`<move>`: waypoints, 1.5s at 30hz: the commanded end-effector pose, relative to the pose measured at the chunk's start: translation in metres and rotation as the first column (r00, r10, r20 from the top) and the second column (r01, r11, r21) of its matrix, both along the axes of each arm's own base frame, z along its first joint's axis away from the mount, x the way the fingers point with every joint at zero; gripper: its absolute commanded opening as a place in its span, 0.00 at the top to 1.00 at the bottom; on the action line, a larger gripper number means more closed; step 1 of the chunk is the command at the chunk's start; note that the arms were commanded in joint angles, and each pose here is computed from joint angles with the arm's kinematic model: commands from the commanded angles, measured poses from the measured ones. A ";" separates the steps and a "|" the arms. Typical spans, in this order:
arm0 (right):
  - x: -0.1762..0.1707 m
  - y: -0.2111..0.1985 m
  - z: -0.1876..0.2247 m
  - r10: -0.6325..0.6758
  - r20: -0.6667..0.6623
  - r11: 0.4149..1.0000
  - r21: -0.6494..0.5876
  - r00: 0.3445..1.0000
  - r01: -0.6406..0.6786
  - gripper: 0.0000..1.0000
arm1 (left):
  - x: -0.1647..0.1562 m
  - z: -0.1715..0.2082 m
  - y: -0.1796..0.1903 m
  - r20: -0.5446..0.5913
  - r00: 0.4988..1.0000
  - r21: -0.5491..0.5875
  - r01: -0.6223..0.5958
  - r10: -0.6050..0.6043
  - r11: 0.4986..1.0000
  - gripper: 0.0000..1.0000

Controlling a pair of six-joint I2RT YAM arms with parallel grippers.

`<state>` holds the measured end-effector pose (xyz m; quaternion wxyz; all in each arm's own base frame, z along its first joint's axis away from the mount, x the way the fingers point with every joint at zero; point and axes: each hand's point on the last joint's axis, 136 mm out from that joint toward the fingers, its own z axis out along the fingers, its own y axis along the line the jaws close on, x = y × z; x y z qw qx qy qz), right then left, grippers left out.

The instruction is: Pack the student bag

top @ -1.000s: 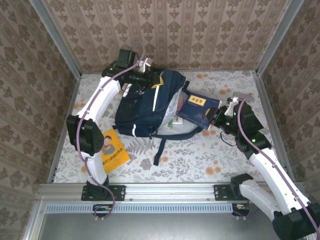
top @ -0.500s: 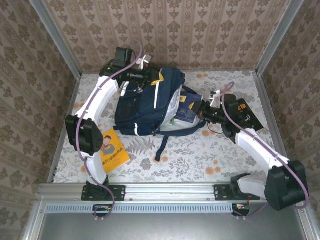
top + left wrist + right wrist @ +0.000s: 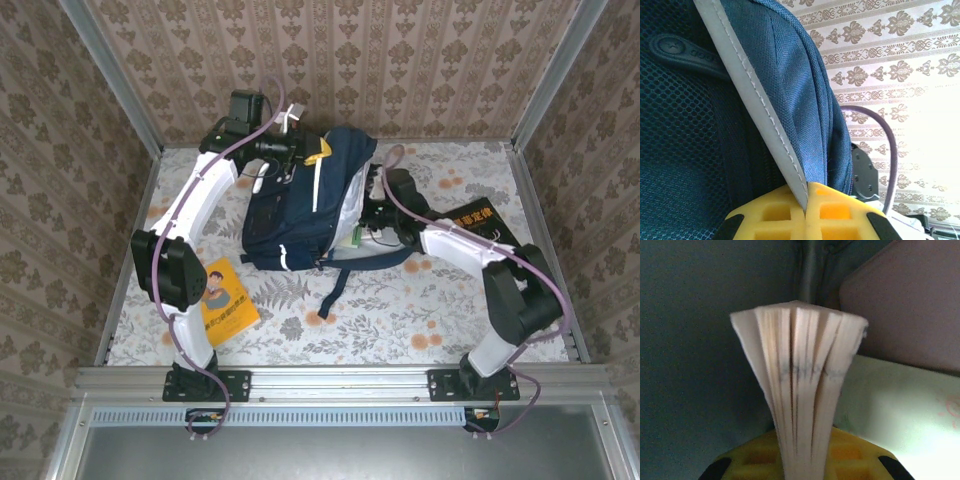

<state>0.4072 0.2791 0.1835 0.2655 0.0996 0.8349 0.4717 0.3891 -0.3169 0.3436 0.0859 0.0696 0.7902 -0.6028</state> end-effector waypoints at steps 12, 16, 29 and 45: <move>0.028 0.017 -0.002 -0.070 0.064 0.986 -0.145 0.996 0.078 0.25 | -0.034 0.090 0.004 0.245 0.966 -0.148 0.123 -0.084 0.981 1.00; 0.019 0.001 0.009 -0.070 0.085 0.983 -0.165 0.994 0.084 0.19 | -0.026 0.084 0.009 0.229 0.971 -0.143 0.096 -0.061 0.985 1.00; -0.020 -0.092 0.010 -0.266 0.124 0.877 -0.382 0.956 0.293 0.21 | 0.004 0.038 0.017 0.182 0.983 -0.018 -0.026 0.029 0.999 1.00; -0.072 -0.174 0.042 -0.409 0.258 0.753 -0.447 0.875 0.483 0.19 | 0.030 -0.079 -0.046 0.101 0.995 0.292 -0.038 0.009 0.956 0.66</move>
